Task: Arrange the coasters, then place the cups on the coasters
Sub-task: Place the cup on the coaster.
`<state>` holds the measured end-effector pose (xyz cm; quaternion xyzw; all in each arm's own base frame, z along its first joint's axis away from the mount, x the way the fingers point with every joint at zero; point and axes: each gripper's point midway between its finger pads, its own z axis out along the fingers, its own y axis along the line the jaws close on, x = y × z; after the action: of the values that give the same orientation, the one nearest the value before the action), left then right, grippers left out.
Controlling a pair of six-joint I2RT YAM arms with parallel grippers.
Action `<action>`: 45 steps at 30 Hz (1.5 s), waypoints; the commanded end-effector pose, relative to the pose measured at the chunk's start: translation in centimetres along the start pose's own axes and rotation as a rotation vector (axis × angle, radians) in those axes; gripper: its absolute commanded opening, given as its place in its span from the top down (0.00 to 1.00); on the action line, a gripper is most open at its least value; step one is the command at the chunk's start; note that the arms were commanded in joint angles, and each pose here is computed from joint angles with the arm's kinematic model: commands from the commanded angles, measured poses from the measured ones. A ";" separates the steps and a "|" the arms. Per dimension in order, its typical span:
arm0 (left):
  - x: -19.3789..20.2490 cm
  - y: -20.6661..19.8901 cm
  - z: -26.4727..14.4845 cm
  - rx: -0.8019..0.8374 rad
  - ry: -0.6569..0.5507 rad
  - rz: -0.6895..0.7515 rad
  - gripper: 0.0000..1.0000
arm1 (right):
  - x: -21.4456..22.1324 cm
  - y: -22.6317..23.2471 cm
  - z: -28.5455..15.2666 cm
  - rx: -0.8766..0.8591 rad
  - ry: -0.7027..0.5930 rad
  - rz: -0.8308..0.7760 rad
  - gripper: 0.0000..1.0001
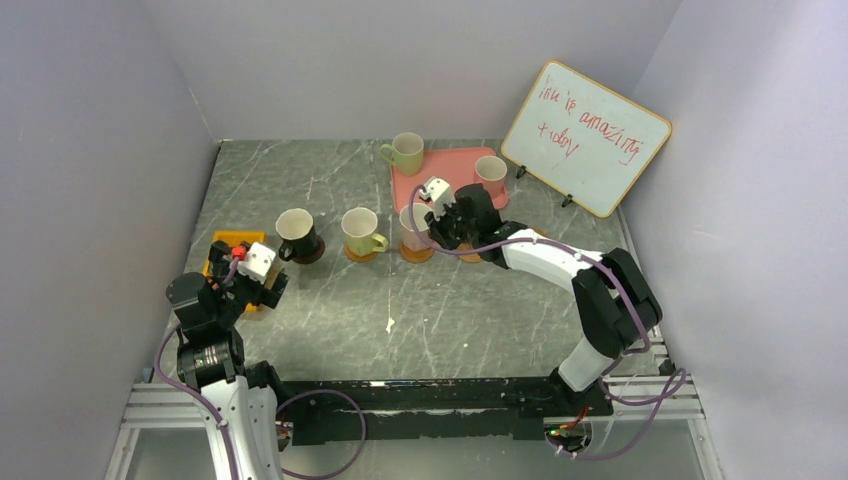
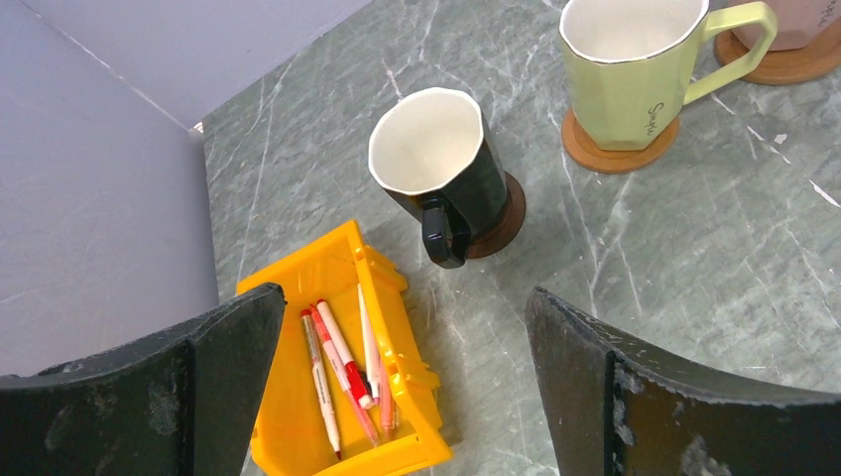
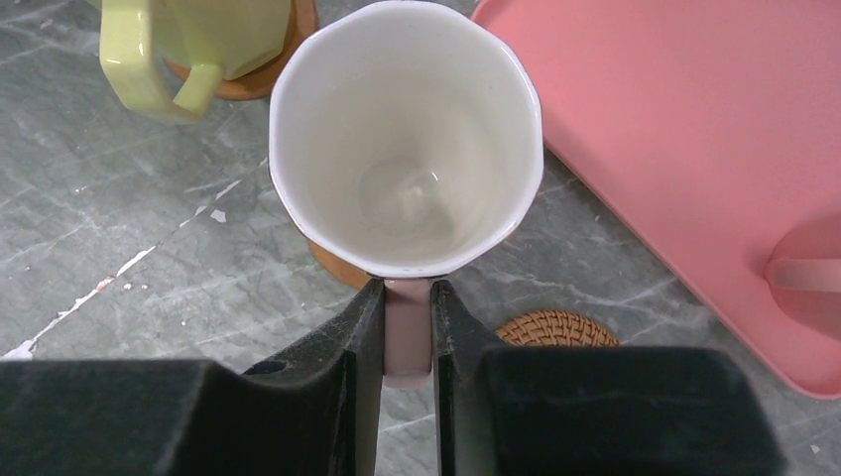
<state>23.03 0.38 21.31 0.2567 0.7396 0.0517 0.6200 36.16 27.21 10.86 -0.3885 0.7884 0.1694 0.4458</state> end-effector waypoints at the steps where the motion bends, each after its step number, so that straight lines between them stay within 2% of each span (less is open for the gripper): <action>1: -0.3 -0.3 -0.1 0.018 -0.020 0.019 0.04 | -3.9 0.0 -1.4 -0.023 -0.121 -0.013 0.83; 8: -0.3 -0.4 -0.1 0.020 -0.020 0.020 0.04 | -3.6 0.3 -1.5 -0.053 -0.114 -0.017 0.87; 21: -0.3 -0.4 -0.1 0.020 -0.021 0.019 0.04 | -3.3 0.3 -2.1 -0.077 -0.121 -0.020 0.88; 25: -0.3 -0.4 -0.1 0.021 -0.020 0.021 0.04 | -3.1 0.3 -1.9 -0.078 -0.115 -0.023 0.79; 45: -0.3 -0.5 -0.1 0.028 -0.023 0.024 0.04 | -2.4 0.5 -1.7 -0.101 -0.100 -0.035 0.69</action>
<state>22.84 0.10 21.15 0.2621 0.7393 0.0460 0.6185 35.00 27.10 11.12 -0.4069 0.7784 0.2111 0.4289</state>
